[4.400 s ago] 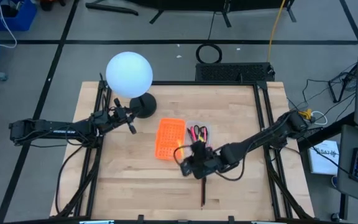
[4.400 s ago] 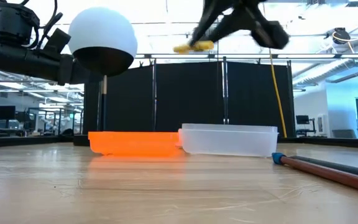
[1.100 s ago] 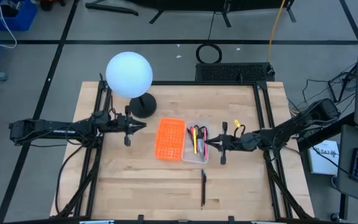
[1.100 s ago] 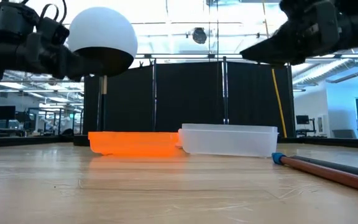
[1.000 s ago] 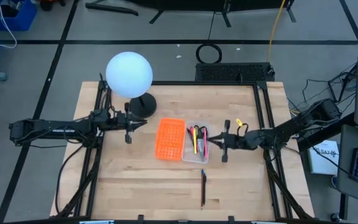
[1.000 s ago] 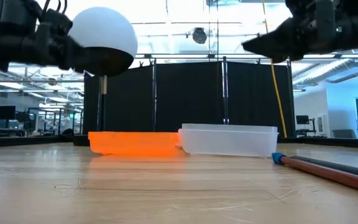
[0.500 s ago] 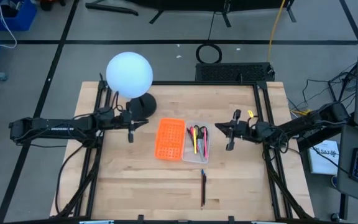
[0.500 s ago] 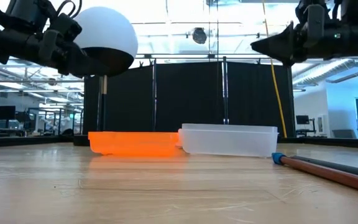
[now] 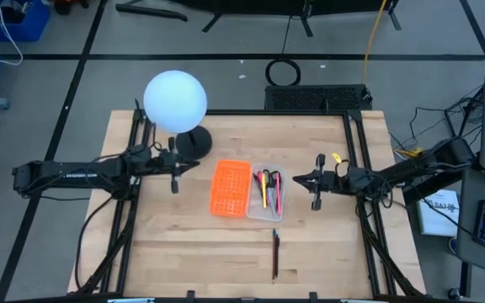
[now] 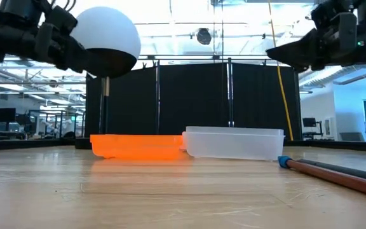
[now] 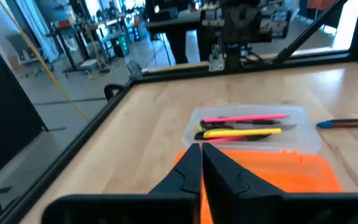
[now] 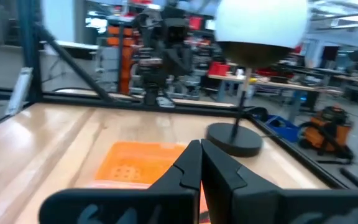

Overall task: Pick & place school supplies into a supply box
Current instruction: Put the brown pencil into the orange supply box

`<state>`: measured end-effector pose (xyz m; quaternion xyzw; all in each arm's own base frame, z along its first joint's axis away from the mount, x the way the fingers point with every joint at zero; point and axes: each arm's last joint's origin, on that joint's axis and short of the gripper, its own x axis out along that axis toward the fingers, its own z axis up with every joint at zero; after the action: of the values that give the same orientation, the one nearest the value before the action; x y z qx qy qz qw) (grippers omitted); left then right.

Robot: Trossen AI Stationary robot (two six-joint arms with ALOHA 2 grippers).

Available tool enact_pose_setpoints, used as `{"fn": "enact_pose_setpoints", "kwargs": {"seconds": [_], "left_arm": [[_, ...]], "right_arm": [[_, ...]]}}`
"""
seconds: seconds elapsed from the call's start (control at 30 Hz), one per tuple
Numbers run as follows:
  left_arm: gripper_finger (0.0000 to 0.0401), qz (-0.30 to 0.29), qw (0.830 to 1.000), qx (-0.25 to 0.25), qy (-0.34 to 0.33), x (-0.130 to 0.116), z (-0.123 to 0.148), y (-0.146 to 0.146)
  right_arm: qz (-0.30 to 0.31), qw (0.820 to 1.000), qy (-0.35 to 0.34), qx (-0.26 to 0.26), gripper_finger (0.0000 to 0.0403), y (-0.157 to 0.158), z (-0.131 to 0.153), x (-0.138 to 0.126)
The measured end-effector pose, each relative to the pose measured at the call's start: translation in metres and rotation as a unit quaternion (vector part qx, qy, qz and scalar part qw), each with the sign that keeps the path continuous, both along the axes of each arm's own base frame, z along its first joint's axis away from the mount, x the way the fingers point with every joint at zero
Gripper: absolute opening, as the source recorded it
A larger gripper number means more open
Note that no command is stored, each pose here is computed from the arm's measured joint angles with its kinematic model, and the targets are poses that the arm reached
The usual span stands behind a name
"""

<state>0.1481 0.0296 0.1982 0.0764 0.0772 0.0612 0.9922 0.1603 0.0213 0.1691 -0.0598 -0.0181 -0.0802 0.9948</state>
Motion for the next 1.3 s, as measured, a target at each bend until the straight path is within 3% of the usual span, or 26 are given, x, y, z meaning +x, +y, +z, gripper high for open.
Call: {"fn": "enact_pose_setpoints", "kwargs": {"seconds": [0.47,0.67,0.9,1.07,1.3], "left_arm": [[0.0004,-0.012,0.994,0.06,-0.093,-0.035,0.007,-0.012],[0.0003,-0.012,0.994,0.063,-0.089,-0.04,0.003,-0.013],[0.0003,-0.012,0.996,0.054,-0.076,-0.04,0.001,-0.013],[0.0015,-0.012,0.998,0.0,-0.056,-0.038,-0.005,-0.013],[0.0006,-0.062,0.998,-0.007,-0.013,-0.008,-0.009,-0.024]], "right_arm": [[-0.049,0.998,-0.042,-0.016,0.0,0.0,0.011,-0.021],[-0.052,0.998,-0.027,-0.009,0.0,-0.001,0.012,-0.034],[-0.033,0.999,-0.035,0.008,0.0,0.0,0.014,-0.043],[-0.03,0.999,-0.033,0.007,0.0,0.001,0.014,-0.044],[-0.035,0.998,-0.054,-0.004,0.0,0.0,0.019,-0.044]]}}
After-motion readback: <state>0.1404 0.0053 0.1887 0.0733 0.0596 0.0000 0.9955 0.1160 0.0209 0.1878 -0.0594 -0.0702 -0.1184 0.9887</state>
